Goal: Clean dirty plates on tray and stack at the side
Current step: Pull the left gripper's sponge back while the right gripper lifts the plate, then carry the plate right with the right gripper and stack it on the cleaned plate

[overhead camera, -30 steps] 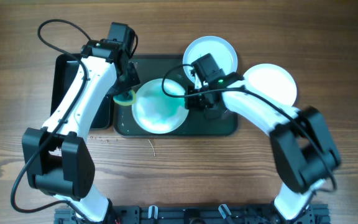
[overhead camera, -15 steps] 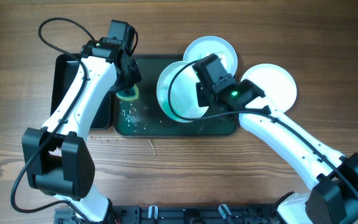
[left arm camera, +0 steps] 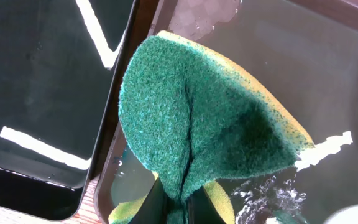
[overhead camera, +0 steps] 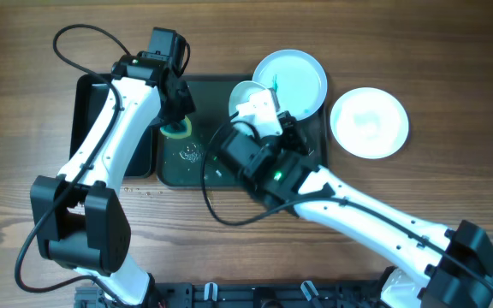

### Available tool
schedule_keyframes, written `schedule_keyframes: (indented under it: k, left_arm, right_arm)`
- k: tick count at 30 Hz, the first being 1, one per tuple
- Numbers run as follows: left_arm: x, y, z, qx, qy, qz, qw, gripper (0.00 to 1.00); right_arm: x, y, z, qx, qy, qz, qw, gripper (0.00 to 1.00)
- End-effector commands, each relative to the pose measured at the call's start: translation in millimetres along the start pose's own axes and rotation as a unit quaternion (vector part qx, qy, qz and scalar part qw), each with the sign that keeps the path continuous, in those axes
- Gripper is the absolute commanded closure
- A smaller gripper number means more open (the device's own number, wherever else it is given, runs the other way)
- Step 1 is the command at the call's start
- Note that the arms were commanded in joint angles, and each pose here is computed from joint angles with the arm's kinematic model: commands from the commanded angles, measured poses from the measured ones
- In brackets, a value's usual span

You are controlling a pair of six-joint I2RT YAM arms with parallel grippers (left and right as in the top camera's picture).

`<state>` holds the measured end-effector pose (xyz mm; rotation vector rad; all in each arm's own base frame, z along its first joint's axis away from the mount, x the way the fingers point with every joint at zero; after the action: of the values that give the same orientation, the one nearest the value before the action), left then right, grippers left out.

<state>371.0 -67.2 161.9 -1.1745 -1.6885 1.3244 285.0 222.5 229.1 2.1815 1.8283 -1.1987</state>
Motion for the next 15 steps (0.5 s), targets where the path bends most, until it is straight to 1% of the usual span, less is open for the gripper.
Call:
schedule_keyframes:
  k: [1, 15]
  left_arm:
    - [0.0, 1.5, -2.7, 0.002, 0.002, 0.005, 1.0, 0.96]
    - [0.0, 1.5, -2.6, 0.002, 0.002, 0.005, 1.0, 0.96]
  right_arm:
    - [-26.2, -17.1, -15.4, -0.049, -0.015, 0.098, 0.994, 0.96]
    - [-23.5, -19.7, -18.0, -0.054, -0.022, 0.095, 0.994, 0.96]
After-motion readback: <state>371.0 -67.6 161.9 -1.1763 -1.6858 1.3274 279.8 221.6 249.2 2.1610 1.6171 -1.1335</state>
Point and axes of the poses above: each gripper's point midway between its finger pads, its own y axis out along the fingers, its own x axis along the line the jaws close on, z = x × y, the point moved 5 cm from there along -y, back along the fingers, and after that the axes turned 1 degree about -y, right-handed, at the moved point
